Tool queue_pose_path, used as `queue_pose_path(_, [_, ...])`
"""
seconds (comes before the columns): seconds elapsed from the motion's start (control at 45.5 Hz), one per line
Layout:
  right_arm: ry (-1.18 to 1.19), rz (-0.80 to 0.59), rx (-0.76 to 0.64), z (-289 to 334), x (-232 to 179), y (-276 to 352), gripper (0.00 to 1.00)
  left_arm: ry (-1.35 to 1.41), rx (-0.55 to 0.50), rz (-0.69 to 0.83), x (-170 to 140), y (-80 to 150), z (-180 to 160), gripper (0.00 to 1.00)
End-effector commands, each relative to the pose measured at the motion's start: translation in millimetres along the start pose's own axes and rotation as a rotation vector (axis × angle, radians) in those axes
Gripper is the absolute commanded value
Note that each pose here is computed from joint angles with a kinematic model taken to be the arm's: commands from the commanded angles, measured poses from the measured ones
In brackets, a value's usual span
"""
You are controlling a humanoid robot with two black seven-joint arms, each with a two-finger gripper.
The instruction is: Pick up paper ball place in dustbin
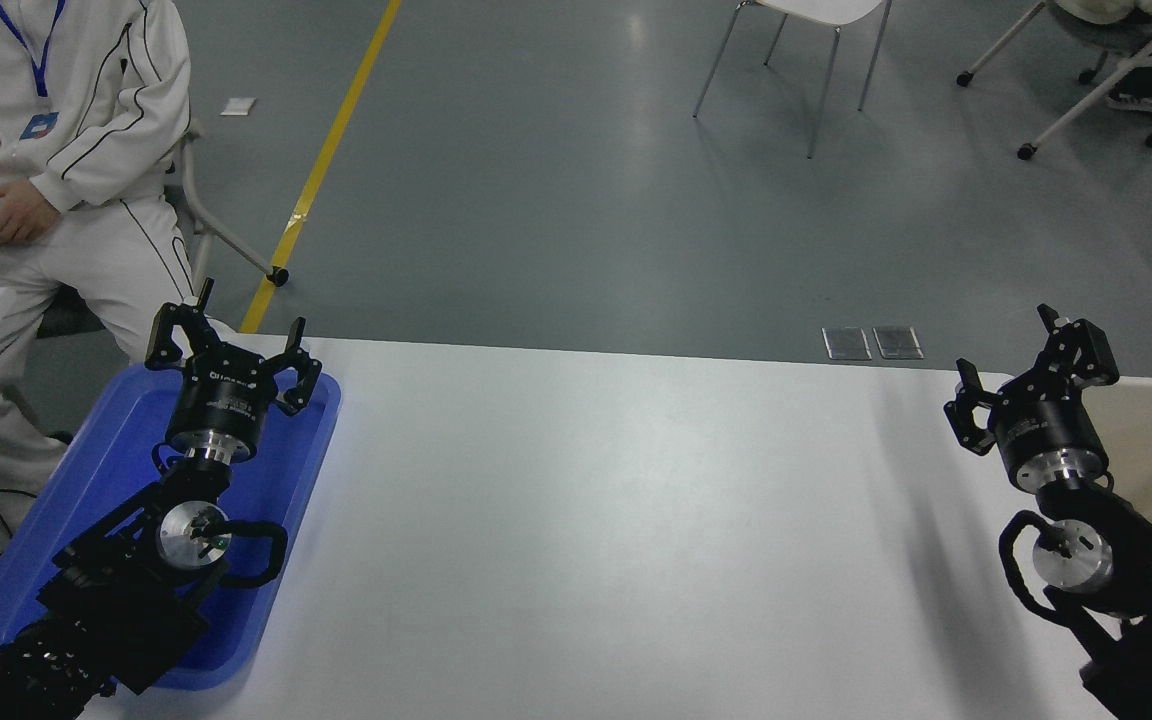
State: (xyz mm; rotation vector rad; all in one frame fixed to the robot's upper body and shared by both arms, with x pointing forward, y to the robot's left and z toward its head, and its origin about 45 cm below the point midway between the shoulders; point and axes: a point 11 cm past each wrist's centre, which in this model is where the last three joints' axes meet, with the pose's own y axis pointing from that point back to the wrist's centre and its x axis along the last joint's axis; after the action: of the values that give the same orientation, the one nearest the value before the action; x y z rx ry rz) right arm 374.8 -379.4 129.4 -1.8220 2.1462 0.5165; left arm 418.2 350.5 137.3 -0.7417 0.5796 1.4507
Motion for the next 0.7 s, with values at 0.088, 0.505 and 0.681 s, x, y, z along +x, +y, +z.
queue_pose_path(0.088, [-0.001, -0.032, 0.035, 17, -25, 7, 1.00, 0.000, -0.001, -0.002, 0, 0, 0, 1.00])
queue_pose_path(0.505, [0.002, -0.039, -0.011, 33, -22, 16, 1.00, 0.000, 0.000, 0.001, 0, 0, 0, 1.00])
queue_pose_path(0.681, [0.003, -0.037, -0.013, 34, -21, 17, 1.00, 0.000, 0.001, 0.000, 0, 0, 0, 1.00])
